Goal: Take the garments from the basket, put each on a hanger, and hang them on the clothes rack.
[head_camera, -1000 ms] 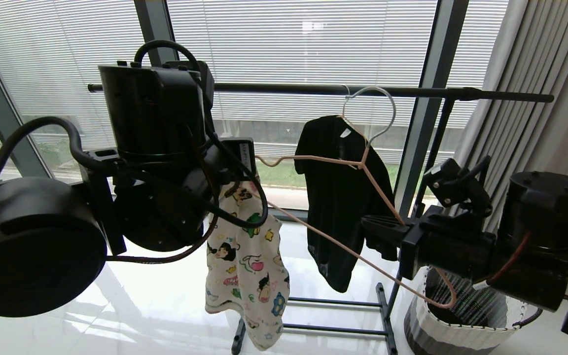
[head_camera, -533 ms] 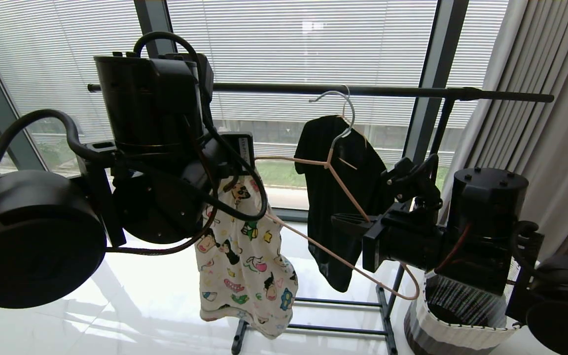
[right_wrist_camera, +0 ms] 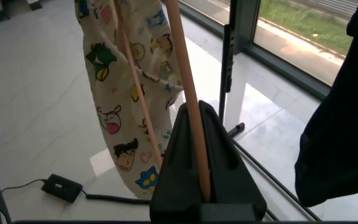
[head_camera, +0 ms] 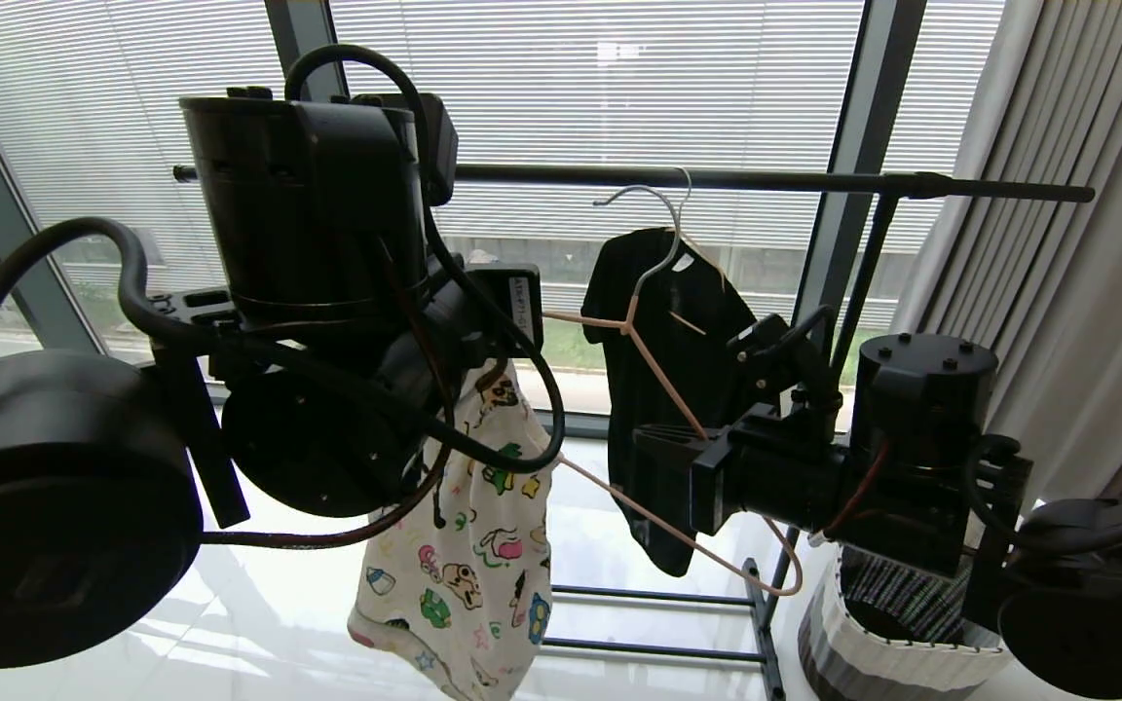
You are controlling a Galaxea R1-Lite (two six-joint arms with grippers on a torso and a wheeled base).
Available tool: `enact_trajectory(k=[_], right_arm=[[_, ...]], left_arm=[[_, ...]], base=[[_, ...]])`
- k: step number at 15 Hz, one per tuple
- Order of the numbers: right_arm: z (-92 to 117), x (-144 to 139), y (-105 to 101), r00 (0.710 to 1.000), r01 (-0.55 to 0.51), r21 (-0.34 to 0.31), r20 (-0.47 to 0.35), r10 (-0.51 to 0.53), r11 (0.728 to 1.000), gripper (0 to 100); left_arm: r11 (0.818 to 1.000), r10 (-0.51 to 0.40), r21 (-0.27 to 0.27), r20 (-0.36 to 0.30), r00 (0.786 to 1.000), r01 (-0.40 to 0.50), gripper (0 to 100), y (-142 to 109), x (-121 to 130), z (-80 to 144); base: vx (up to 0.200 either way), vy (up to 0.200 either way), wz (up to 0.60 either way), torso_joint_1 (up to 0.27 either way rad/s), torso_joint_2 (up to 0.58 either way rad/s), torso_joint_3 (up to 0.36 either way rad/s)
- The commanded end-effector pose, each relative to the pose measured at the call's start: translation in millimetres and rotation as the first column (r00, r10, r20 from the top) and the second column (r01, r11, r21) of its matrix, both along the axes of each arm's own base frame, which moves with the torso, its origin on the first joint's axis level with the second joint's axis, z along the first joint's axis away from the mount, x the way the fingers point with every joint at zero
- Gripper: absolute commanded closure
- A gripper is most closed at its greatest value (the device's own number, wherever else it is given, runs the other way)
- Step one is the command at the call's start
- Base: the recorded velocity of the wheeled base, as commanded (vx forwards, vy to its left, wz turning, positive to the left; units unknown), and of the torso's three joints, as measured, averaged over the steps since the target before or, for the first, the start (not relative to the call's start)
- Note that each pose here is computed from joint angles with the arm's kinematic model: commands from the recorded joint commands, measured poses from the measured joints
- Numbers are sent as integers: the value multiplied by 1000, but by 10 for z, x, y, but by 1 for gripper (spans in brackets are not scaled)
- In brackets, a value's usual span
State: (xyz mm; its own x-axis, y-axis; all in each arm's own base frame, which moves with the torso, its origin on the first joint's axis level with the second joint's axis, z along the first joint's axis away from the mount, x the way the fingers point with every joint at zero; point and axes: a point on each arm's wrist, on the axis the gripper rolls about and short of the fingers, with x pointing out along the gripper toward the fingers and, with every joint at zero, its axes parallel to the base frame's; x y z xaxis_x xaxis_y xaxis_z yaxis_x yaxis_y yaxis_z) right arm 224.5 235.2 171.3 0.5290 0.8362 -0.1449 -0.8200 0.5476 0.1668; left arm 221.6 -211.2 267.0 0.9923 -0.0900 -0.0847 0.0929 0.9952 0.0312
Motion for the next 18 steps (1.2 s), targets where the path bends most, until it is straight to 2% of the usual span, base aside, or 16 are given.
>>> enact_trajectory(k=[1, 4, 7, 8, 12, 15, 18], right_arm=[[5, -19, 61, 1000, -17, 4, 2, 17, 1000, 100], [-22, -105, 161, 999, -51, 4, -12, 51, 999, 100], [16, -118, 309, 1000, -26, 33, -7, 27, 999, 100], [8, -106, 334, 1000, -12, 35, -11, 12, 999, 100], [38, -91, 331, 999, 51, 50, -11, -50, 997, 100], [61, -83, 327, 996, 90, 70, 4, -90, 994, 100], [82, -85, 320, 995, 101, 75, 10, -102, 992, 100]], left_arm=[[999, -29, -13, -5, 1000, 29, 100, -76, -59, -14], [999, -34, -17, -5, 999, 33, 100, -100, -57, -14], [994, -82, -71, -3, 997, 81, 100, -205, -179, 16], [994, -88, -73, -4, 996, 87, 100, -214, -196, 12], [993, -85, -77, 0, 996, 84, 100, -168, -225, 33], [996, -85, -43, -25, 996, 84, 100, -93, -285, -73], [995, -88, -44, -24, 996, 87, 100, -50, -325, -68]], base=[[0, 0, 0, 0, 0, 0], [0, 0, 0, 0, 0, 0], [0, 0, 0, 0, 0, 0], [0, 0, 0, 0, 0, 0], [0, 0, 0, 0, 0, 0], [0, 0, 0, 0, 0, 0], [0, 0, 0, 0, 0, 0]])
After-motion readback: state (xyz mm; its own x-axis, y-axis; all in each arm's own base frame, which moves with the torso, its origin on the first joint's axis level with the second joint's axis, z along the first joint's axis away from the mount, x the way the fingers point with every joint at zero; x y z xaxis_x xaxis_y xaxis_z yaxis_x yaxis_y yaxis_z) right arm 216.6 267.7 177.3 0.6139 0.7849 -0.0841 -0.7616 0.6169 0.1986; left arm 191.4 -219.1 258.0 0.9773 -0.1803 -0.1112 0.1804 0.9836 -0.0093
